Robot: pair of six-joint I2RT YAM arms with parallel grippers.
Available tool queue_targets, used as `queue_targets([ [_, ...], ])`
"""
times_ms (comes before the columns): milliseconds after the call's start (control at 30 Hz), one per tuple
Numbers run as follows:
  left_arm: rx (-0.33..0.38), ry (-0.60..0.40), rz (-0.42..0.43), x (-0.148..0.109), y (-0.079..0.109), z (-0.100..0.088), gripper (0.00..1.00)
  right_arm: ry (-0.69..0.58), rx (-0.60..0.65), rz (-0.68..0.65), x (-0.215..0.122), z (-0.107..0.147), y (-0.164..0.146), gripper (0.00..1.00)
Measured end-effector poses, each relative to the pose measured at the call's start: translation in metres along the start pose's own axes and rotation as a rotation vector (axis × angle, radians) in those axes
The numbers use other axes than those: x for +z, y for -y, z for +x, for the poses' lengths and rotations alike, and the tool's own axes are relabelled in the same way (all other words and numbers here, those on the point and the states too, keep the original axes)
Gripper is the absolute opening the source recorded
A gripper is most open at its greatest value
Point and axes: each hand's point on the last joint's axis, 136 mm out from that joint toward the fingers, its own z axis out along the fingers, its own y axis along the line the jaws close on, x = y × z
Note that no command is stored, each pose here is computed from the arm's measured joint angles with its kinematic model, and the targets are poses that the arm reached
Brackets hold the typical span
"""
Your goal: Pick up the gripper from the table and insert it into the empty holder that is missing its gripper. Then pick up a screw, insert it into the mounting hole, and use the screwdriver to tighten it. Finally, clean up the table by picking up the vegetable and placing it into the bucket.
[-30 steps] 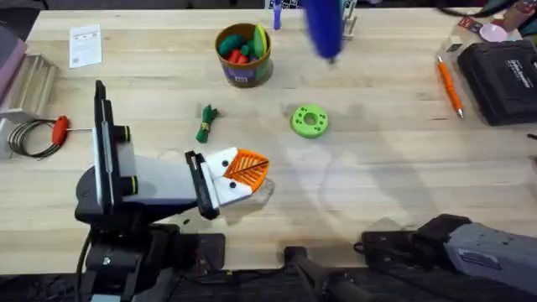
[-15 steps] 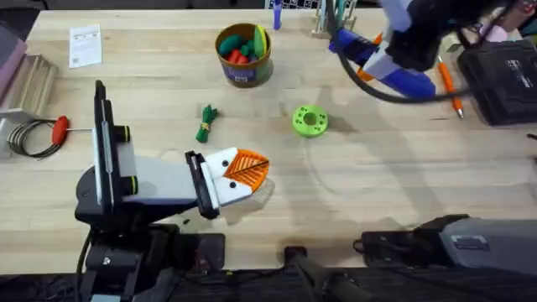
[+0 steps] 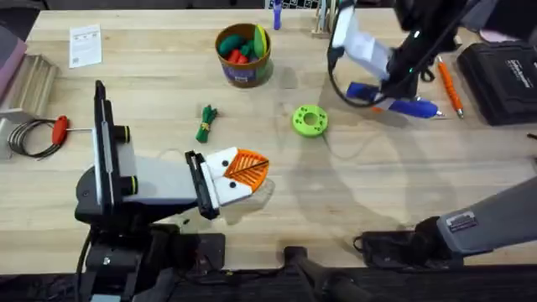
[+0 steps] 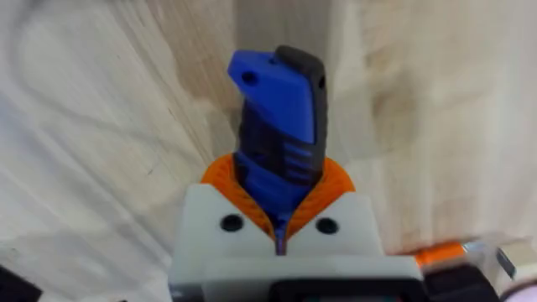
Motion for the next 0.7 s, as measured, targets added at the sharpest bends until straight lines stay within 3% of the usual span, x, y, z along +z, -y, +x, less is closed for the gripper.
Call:
queue_targets([
  [333,0.0,0.0,-0.002,0.0,0.0,0.0,0.01,-0.036,-0.045,-0.029,0.043,0.024,-0.018,0.02],
  [400,0.0,0.0,-0.002,0.0,0.0,0.0,0.01,-0.04,-0.046,-0.021,0.042,0.027,-0.015,0.181],
  [533,0.0,0.0,-0.002,0.0,0.0,0.0,0.01,-0.039,-0.038,0.0,0.038,0.027,-0.012,0.74],
  [567,0.006,0.0,-0.003,0.0,0.0,0.0,0.065,-0.04,-0.032,0.002,0.037,0.027,-0.012,0.906],
  [600,0.004,0.0,-0.002,0.0,0.0,0.0,0.232,-0.041,-0.025,0.005,0.037,0.028,-0.012,0.958],
  [700,0.005,0.0,-0.002,0.0,0.0,0.0,0.681,-0.032,0.02,0.044,0.032,0.025,-0.005,0.984],
])
